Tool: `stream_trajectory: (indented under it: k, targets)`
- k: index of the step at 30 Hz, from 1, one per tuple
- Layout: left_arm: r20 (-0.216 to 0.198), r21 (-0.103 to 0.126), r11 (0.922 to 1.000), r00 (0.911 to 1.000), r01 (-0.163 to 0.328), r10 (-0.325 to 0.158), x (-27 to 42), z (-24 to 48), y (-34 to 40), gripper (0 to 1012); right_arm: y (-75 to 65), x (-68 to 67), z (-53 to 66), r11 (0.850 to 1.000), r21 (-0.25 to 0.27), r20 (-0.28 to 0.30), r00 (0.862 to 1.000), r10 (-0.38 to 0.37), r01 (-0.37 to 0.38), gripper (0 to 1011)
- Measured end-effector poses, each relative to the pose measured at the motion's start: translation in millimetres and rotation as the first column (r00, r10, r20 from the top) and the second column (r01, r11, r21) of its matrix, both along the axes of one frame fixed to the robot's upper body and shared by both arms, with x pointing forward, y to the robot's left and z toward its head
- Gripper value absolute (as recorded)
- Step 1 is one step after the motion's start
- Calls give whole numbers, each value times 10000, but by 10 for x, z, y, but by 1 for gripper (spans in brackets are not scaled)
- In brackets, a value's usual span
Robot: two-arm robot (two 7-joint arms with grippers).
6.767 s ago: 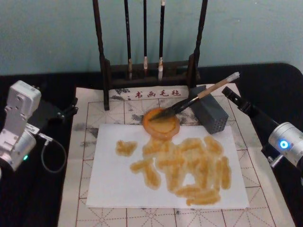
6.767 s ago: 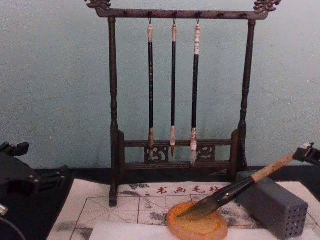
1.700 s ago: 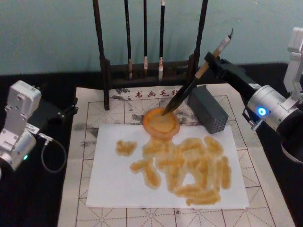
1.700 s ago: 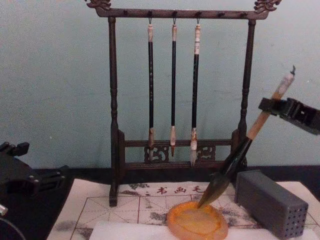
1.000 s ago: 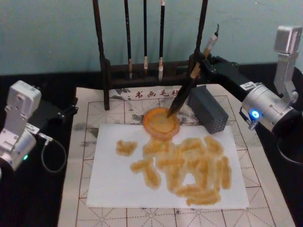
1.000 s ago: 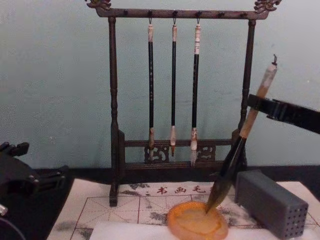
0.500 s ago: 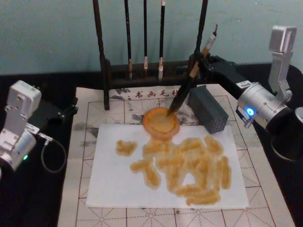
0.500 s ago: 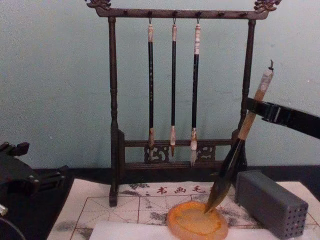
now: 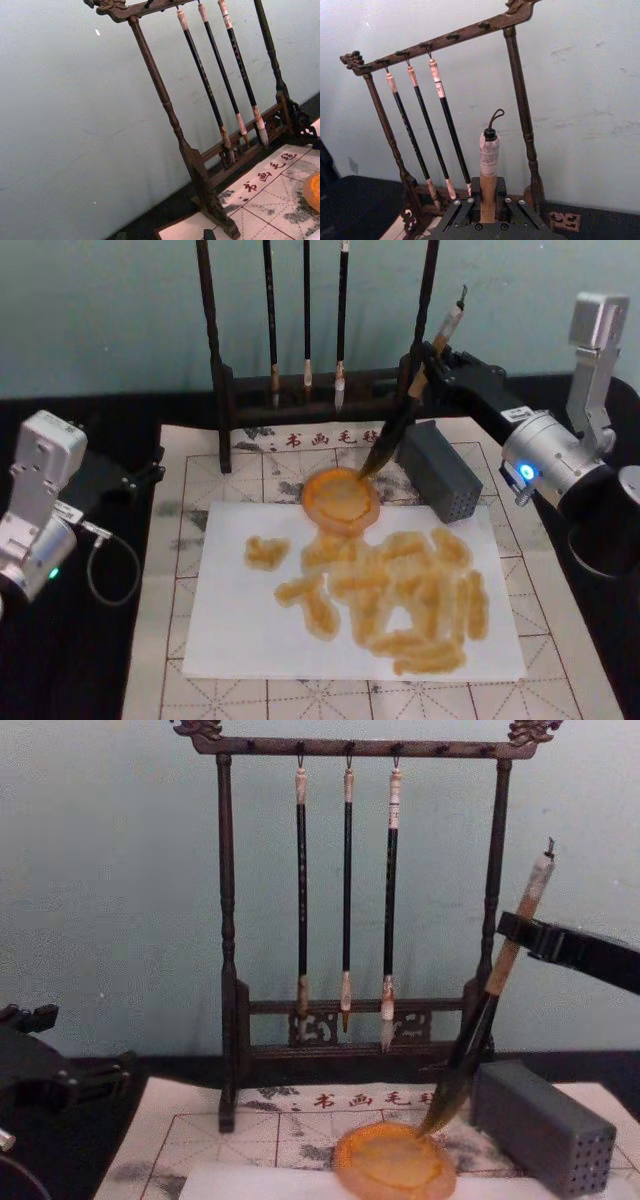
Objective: Pick up the brush from the inkstone, write on the paper, then place the brush back to its original position.
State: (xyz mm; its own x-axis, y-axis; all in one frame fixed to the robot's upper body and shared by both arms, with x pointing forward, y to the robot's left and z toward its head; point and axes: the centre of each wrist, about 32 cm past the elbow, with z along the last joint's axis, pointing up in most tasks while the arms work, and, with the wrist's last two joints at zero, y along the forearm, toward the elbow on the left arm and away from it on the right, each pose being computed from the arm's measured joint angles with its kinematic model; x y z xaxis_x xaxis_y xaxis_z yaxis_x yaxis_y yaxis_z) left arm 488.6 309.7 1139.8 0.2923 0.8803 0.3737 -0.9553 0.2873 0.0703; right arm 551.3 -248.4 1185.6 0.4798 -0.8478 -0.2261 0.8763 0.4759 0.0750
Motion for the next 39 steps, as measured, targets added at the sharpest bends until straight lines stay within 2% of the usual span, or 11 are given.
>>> stream_trajectory:
  k: [9, 19, 28, 36, 39]
  targets:
    - [1, -1, 10000, 10000, 0, 0, 0, 0, 0, 1001, -26, -25, 42, 9999, 136, 173, 9998, -97, 95, 199]
    - [0, 0, 10000, 10000, 0, 0, 0, 0, 0, 1001, -85, -181, 150, 9987, 469, 631, 9979, 156, -186, 199]
    - [0, -1, 10000, 10000, 0, 0, 0, 0, 0, 1001, -185, -443, 177, 9972, 476, 962, 9940, 521, -569, 199]
    - [0, 0, 10000, 10000, 0, 0, 0, 0, 0, 1001, -302, -722, 180, 9962, 13, 1481, 9853, 856, -867, 199]
    - [0, -1, 10000, 10000, 1, -1, 0, 0, 0, 1001, -366, -881, 176, 9952, -221, 1674, 9810, 977, -954, 199]
